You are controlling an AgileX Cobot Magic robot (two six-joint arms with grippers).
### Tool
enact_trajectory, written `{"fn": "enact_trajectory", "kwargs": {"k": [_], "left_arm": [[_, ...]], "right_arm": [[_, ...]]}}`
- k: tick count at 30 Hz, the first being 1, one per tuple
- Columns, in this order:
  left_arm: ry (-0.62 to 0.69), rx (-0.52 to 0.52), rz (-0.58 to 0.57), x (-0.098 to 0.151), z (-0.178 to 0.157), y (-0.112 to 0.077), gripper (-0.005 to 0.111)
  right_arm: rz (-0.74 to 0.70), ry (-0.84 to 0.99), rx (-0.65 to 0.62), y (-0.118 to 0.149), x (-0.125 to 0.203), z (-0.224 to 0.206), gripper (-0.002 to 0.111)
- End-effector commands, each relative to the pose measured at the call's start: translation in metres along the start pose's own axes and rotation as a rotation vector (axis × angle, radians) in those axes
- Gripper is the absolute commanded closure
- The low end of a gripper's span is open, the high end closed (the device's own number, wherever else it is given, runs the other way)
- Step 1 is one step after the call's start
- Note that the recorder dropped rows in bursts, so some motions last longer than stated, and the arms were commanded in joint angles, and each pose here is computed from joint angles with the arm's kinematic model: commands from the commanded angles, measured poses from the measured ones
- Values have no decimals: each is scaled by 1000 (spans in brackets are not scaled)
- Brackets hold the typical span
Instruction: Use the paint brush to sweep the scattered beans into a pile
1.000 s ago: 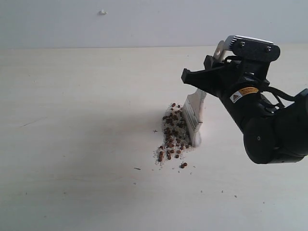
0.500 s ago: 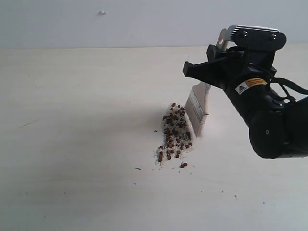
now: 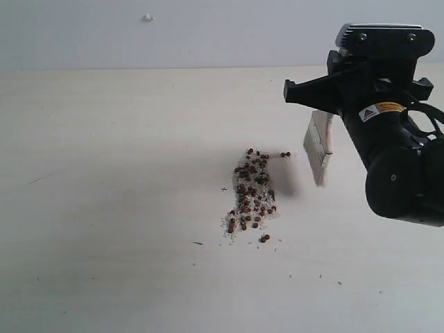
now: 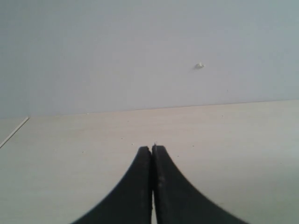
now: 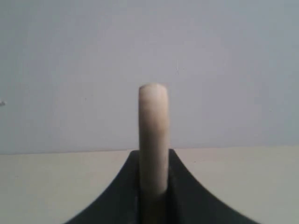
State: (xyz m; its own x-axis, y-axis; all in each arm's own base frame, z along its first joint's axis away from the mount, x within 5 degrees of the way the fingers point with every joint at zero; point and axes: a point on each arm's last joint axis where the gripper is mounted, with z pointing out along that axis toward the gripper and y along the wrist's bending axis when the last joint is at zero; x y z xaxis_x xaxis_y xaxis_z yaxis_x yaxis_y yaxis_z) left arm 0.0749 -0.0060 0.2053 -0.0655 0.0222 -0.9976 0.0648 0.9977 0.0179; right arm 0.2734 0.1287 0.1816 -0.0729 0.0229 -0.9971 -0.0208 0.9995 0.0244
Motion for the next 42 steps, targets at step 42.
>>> {"fn": "enact_trajectory", "kwargs": {"k": [42], "left_arm": [[1, -5, -2, 1, 0, 0, 107]], "right_arm": [[48, 97, -197, 50, 19, 48, 108]]}}
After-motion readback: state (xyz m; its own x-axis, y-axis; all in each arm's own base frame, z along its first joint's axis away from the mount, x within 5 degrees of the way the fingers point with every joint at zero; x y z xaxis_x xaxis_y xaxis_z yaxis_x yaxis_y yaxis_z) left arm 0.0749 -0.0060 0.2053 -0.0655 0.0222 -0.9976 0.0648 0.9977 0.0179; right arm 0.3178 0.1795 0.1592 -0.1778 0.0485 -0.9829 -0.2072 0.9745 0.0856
